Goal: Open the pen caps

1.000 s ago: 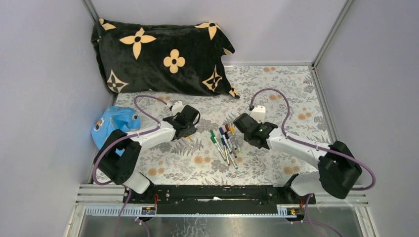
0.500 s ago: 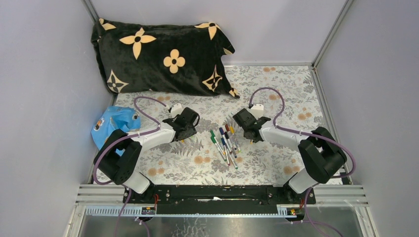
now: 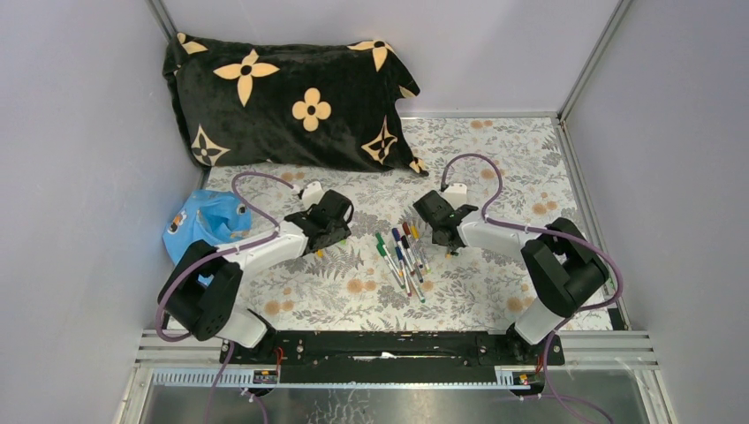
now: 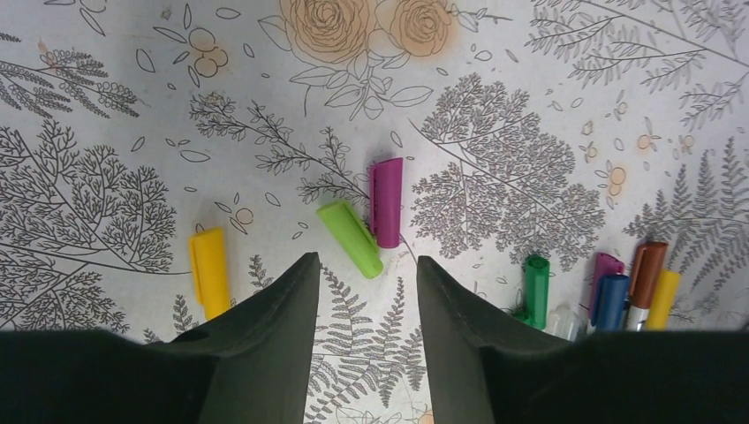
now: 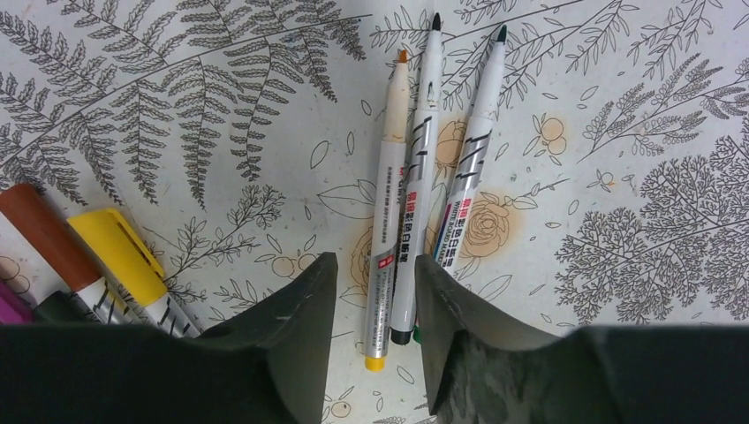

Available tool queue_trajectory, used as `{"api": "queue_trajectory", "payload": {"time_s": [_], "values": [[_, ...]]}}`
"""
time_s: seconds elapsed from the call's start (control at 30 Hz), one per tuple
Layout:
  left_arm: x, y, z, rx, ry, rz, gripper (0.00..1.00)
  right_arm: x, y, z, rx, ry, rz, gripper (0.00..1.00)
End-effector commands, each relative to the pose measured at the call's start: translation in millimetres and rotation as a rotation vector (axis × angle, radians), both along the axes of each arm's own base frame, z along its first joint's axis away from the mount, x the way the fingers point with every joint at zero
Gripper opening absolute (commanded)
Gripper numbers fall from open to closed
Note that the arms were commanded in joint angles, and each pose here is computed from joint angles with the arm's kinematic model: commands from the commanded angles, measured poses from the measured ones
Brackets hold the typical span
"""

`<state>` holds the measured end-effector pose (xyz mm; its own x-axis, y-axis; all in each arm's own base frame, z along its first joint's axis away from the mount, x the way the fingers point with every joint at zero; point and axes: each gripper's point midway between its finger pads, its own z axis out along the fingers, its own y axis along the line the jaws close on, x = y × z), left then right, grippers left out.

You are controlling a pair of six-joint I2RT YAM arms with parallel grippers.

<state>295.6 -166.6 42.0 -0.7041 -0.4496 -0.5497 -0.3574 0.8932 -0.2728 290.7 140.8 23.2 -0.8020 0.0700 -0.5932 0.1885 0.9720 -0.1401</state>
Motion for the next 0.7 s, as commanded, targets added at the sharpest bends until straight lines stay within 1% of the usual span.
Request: {"api": "queue_trajectory", "payload": {"time_s": [0.0, 0.23, 0.47, 0.67], "values": [[-1.1, 0.5, 10.3, -0.016, -0.023, 0.007, 0.51, 11.4, 2.5, 25.3, 0.006, -0.051, 0.020, 0.46], [-1.1, -5.5, 25.3, -0.068, -0.051, -0.001, 0.51, 11.0, 28.4, 62.1, 0.037, -0.115, 0.193, 0.46], [-1.7, -13.7, 38.5, -0.128, -0.078, -0.019, 0.51, -13.1, 66.1, 47.9, 0.064, 0.021, 0.403, 0.45], [-2.3, -19.9, 44.9, -0.160, -0.089, -0.044, 0.51, -27.8, 75.0, 31.9, 0.064, 0.078, 0.458, 0.45]]}}
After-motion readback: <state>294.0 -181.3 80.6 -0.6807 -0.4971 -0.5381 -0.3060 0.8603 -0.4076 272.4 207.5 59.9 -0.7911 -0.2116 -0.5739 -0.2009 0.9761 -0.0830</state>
